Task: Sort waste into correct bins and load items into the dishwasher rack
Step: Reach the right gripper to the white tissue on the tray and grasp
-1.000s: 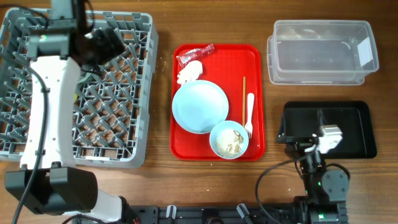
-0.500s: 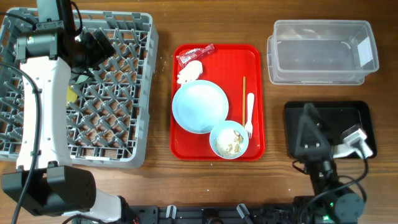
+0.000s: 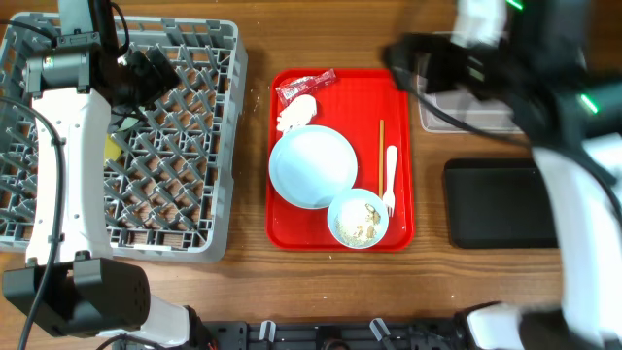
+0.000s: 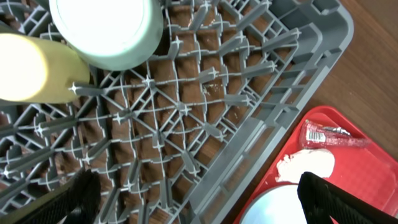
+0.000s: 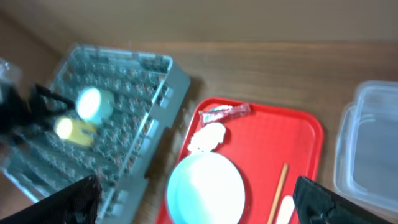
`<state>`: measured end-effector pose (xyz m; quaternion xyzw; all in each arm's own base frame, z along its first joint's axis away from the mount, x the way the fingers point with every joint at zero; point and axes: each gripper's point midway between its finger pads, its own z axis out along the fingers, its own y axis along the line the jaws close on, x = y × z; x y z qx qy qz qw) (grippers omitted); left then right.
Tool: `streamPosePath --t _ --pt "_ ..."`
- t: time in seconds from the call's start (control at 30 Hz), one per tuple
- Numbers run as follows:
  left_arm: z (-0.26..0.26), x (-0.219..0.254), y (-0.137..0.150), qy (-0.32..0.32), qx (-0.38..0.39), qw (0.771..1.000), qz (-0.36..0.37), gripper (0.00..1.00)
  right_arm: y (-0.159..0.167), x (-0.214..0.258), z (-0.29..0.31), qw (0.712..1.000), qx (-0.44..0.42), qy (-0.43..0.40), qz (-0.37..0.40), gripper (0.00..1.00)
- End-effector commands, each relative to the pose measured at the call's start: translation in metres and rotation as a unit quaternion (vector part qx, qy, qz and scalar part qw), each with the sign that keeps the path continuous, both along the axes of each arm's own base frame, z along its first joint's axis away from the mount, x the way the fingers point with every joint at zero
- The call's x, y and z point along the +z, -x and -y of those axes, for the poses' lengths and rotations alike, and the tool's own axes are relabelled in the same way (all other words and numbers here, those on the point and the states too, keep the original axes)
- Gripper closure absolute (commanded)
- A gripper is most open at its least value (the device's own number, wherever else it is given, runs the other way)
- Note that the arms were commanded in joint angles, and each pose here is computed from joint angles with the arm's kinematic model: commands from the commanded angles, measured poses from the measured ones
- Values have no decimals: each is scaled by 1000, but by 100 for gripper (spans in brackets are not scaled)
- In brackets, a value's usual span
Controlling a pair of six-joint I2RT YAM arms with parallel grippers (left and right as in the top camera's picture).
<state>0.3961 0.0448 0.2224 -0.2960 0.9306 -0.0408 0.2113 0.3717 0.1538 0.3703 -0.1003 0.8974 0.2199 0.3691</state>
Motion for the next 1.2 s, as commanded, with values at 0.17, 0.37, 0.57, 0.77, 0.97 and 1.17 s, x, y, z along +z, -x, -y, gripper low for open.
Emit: streamPosePath --t 0.17,0.37,0.57,0.77,0.97,1.17 --pt "0 -3 0 5 7 1000 -3 0 -68 -94 -108 993 102 26 -59 0" --pt "0 -3 0 5 7 1000 -3 0 -105 -197 -123 987 73 41 -140 11" --pt "0 -3 0 5 7 1000 -3 0 -112 -295 -134 973 50 72 -213 36" --pt "0 -3 0 5 7 1000 -3 0 -110 -360 -133 962 13 115 -247 36" --pt "0 -3 0 5 7 1000 -3 0 -101 -376 -149 960 18 144 -239 61" --pt "0 -3 0 5 7 1000 -3 0 -119 -315 -134 972 -38 124 -197 96"
